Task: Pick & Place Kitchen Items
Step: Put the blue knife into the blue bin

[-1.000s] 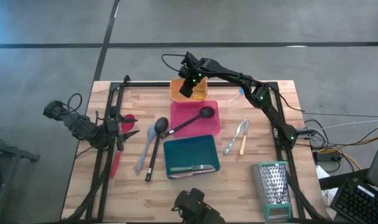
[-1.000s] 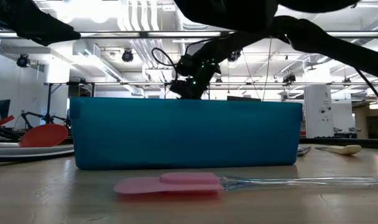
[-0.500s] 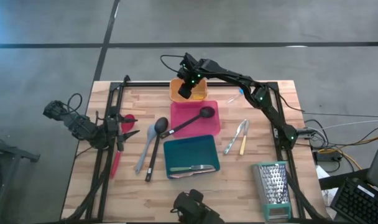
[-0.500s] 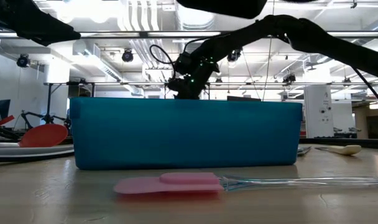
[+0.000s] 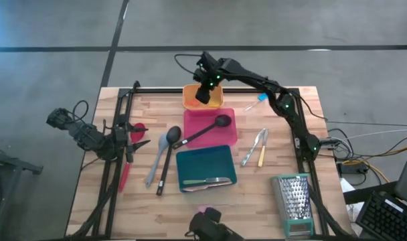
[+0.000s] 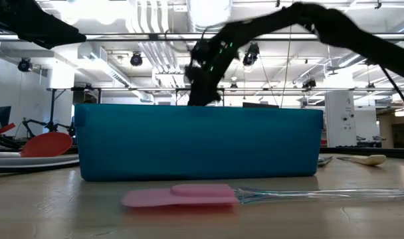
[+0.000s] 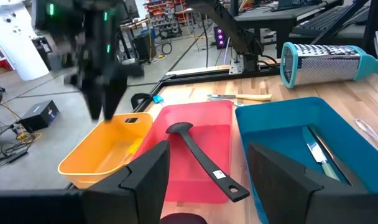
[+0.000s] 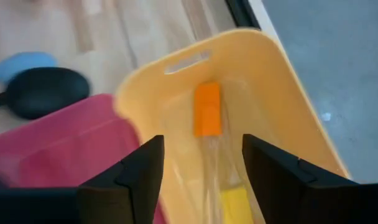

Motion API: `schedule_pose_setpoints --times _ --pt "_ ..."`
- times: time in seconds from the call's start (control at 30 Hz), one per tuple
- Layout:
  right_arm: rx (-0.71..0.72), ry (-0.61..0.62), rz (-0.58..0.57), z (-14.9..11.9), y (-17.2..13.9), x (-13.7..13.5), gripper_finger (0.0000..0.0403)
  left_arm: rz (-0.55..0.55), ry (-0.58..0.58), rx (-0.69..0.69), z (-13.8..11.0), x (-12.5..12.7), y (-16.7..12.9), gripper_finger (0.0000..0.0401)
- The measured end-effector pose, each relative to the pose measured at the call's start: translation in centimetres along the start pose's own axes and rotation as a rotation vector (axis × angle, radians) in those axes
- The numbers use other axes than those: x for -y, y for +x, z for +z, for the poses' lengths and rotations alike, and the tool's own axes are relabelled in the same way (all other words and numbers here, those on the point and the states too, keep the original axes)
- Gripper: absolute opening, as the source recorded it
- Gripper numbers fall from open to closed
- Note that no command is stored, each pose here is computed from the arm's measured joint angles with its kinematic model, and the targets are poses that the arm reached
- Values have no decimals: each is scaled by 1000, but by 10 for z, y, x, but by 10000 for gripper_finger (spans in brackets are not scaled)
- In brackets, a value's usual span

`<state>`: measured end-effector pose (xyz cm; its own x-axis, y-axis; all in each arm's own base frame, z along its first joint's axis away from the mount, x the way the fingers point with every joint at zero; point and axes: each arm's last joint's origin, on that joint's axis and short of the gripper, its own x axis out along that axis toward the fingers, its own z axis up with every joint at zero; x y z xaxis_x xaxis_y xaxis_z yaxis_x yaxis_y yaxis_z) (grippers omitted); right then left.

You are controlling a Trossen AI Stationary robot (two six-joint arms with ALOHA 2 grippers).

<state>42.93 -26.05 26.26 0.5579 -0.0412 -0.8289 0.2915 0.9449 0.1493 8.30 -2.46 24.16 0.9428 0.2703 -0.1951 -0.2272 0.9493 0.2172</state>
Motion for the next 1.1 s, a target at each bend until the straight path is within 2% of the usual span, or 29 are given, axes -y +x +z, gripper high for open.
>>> schedule_pose_setpoints --times 0.2,0.37,0.53,0.7,0.87,1.1 --pt "-1 -51 29 2 -73 -43 173 0 0 0 0 0 0 218" --pt "96 -61 57 0 -135 -91 121 0 0 0 0 0 0 218" --pt "188 -139 50 -12 -170 -148 65 0 0 0 0 0 0 218" --pt "206 -222 0 -43 -198 -190 19 0 0 0 0 0 0 218" --pt "268 -265 19 -80 -227 -208 12 0 0 0 0 0 0 218" --pt "378 -263 33 -138 -259 -194 9 0 0 0 0 0 0 218"
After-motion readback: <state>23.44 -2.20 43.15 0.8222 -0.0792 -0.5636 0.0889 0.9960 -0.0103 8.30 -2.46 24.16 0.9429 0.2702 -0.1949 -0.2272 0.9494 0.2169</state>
